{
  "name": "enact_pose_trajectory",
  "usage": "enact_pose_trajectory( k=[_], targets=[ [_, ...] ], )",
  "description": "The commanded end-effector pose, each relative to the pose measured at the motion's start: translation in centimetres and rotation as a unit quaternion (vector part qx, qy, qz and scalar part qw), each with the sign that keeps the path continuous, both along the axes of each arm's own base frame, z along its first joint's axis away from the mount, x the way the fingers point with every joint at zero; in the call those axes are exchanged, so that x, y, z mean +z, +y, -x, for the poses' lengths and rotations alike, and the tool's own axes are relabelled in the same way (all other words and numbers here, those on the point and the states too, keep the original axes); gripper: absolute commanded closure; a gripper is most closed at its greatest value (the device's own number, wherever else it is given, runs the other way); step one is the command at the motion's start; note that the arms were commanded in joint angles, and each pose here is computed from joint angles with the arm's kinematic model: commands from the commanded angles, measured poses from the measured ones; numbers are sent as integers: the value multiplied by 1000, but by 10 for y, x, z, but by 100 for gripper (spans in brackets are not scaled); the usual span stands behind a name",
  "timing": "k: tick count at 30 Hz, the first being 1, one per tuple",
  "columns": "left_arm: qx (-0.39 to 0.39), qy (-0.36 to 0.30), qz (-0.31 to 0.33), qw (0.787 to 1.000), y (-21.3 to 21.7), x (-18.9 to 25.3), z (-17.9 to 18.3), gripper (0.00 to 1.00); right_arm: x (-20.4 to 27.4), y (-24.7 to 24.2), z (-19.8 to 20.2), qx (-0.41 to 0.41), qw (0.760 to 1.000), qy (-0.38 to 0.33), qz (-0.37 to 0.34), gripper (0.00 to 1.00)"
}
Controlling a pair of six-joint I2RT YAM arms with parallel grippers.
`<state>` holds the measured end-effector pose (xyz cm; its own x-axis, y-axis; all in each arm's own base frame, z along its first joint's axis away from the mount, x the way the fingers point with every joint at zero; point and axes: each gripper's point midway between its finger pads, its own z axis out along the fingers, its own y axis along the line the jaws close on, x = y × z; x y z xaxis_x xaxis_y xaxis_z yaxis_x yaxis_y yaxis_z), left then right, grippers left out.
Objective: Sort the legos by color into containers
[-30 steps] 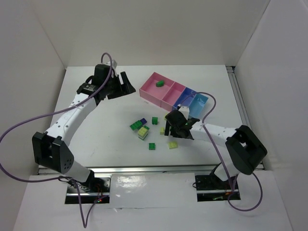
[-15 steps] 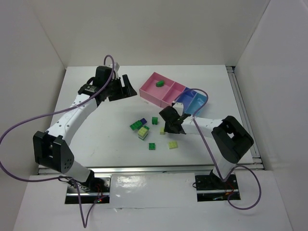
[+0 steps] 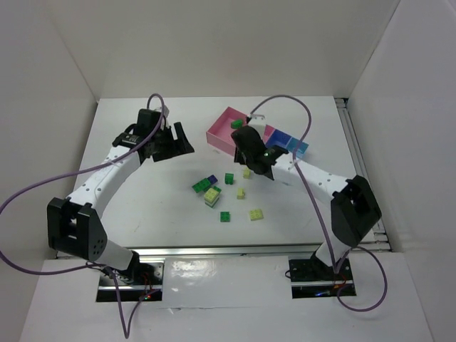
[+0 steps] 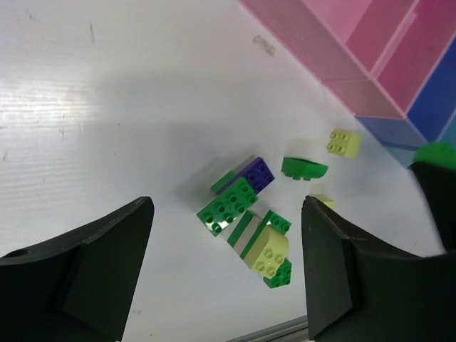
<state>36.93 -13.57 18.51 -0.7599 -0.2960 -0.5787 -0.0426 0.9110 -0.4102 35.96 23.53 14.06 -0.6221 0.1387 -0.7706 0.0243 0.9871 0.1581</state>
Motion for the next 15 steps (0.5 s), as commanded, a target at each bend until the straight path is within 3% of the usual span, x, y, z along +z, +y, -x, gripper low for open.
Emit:
enact_pose_trajectory(
  k=[1, 6, 7, 9, 11, 15],
  targets=[
    [12, -11, -12, 1000, 8, 6, 7, 13, 28, -7, -50, -16, 998, -41, 33, 76],
    [8, 1, -19, 1000, 11, 1, 17, 12, 18, 12, -119, -1, 999, -46, 22, 72],
    [12, 6, -20, 1000, 15, 0, 17, 10, 33, 17, -134, 1, 998, -68, 9, 64],
    [13, 9, -29, 999, 19, -1, 21, 9, 18, 11, -158, -10, 998, -60, 11, 34],
    [14, 6, -38, 999, 22, 2, 20, 8, 33, 11, -171, -9, 998, -62, -1, 11],
    [22, 8, -49, 999, 30, 0, 23, 8, 48, 4, -146, -6, 997, -76, 13, 13]
  ],
)
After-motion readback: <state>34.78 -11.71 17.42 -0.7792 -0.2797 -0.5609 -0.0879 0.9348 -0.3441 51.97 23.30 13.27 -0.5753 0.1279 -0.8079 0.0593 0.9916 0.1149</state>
